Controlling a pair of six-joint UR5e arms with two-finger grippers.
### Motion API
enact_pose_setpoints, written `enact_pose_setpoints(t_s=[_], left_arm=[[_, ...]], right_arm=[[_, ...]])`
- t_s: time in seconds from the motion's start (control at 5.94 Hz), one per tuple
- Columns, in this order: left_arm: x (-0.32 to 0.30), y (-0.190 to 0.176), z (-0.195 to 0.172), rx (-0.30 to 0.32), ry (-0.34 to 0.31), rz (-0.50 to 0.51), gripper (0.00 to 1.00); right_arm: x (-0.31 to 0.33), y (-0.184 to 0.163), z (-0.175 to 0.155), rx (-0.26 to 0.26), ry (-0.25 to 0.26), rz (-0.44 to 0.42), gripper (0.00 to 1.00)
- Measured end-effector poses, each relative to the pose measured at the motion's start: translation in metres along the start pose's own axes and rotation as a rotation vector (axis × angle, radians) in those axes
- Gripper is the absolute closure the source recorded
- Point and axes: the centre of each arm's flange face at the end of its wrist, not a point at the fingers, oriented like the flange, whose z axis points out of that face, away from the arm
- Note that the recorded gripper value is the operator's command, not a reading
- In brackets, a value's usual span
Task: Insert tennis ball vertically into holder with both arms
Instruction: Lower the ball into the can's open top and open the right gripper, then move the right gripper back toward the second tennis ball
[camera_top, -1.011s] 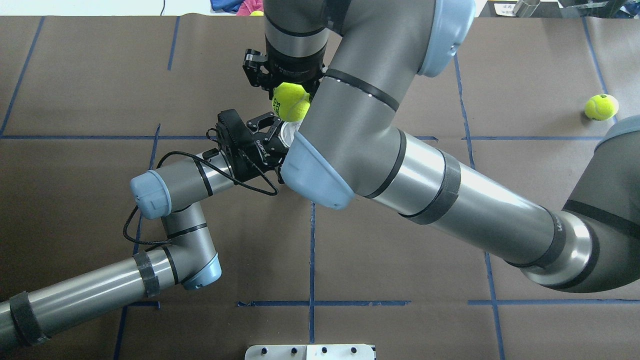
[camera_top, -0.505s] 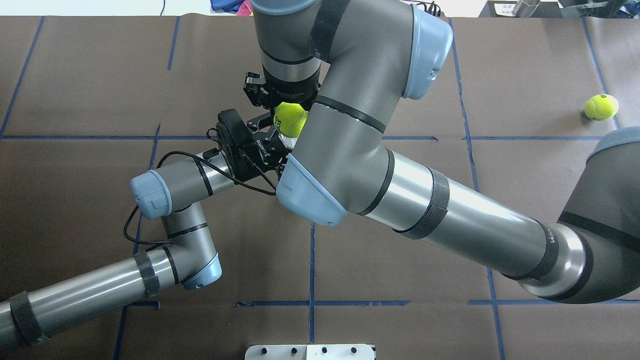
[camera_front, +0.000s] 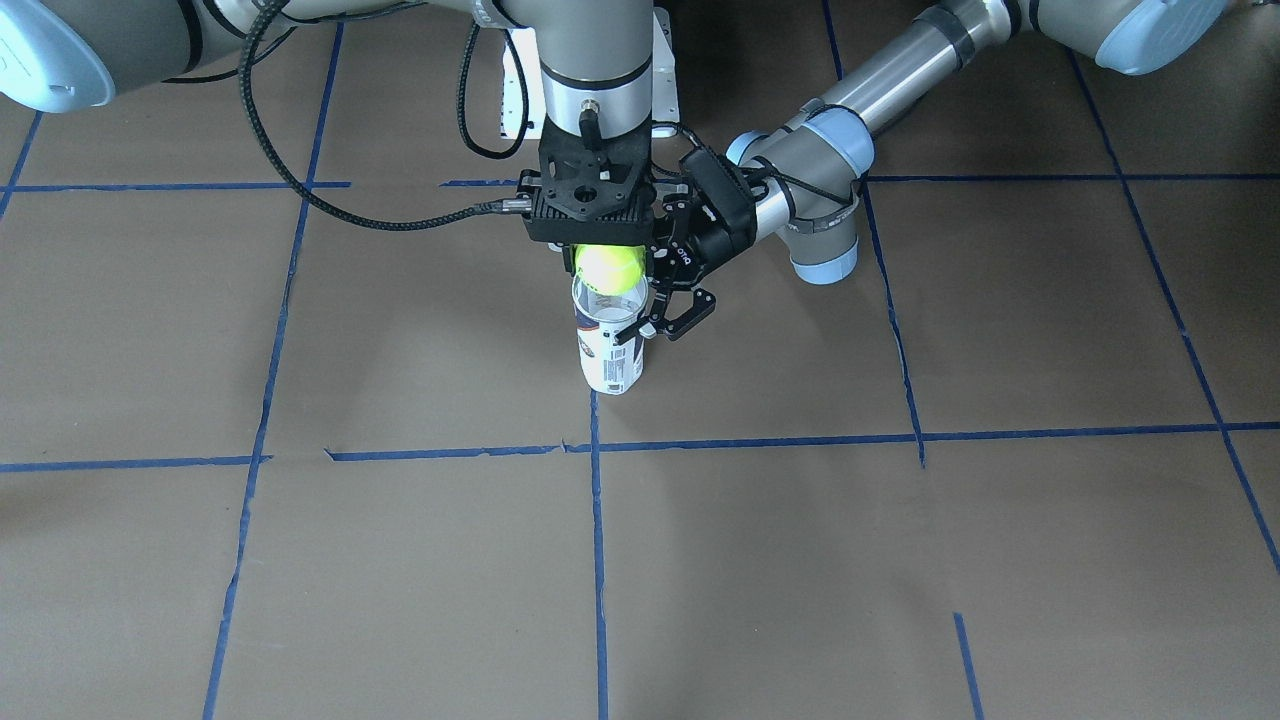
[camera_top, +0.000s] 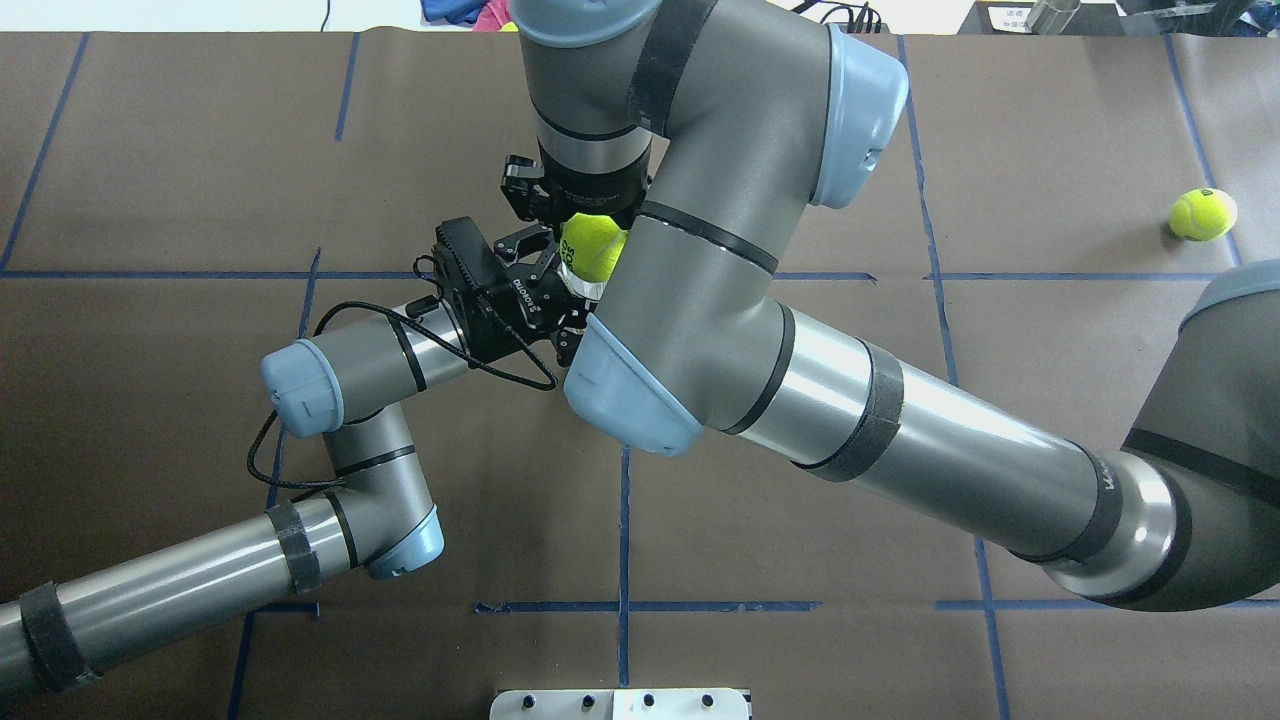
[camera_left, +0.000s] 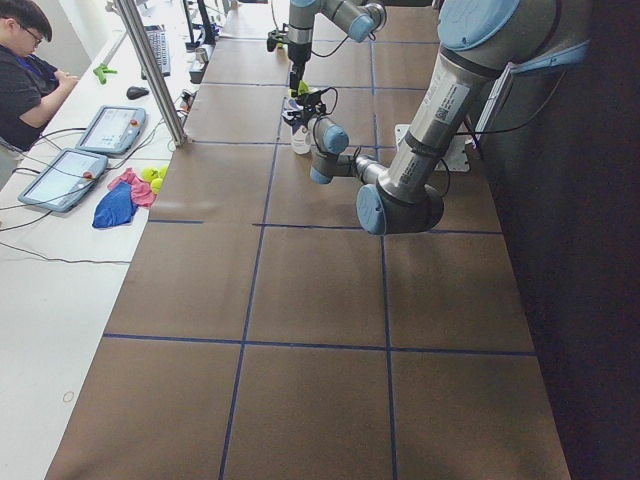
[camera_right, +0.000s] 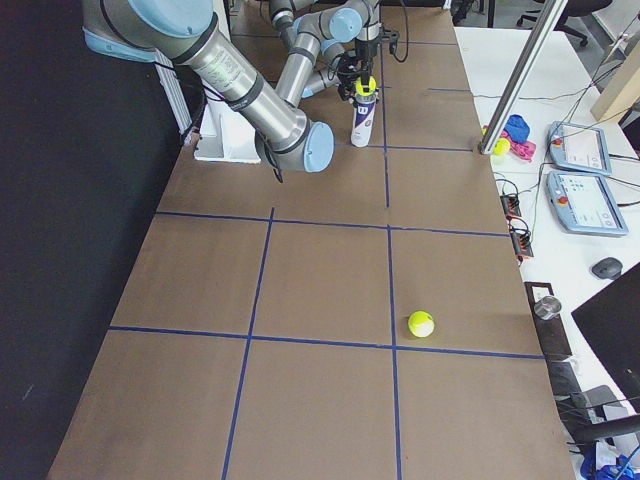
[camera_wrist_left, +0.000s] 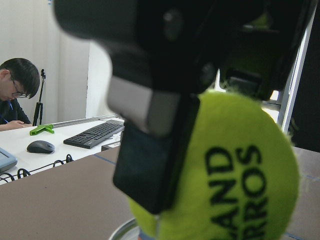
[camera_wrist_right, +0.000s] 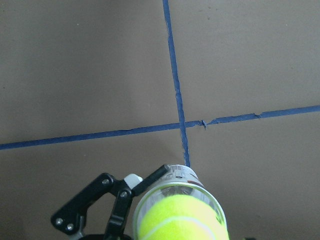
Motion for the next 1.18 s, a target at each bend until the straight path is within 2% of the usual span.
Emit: enact_pose_setpoints(t_s=[0.51, 0.84, 1.18], left_arm=[[0.000, 0.000, 0.000, 0.000, 0.001, 0.000, 0.08], [0.000, -0.002, 0.000, 0.004, 0.001, -0.001, 0.09], [-0.008, -0.004, -0.003, 0.007, -0.008, 0.004, 0.10]], right_arm=[[0.002, -0.002, -0.005, 0.000, -0.010, -0.012, 0.00], [0.036, -0.036, -0.012, -0.006, -0.011, -0.054, 0.01], [0.106, -0.082, -0.017, -0.017, -0.004, -0.130, 0.00]])
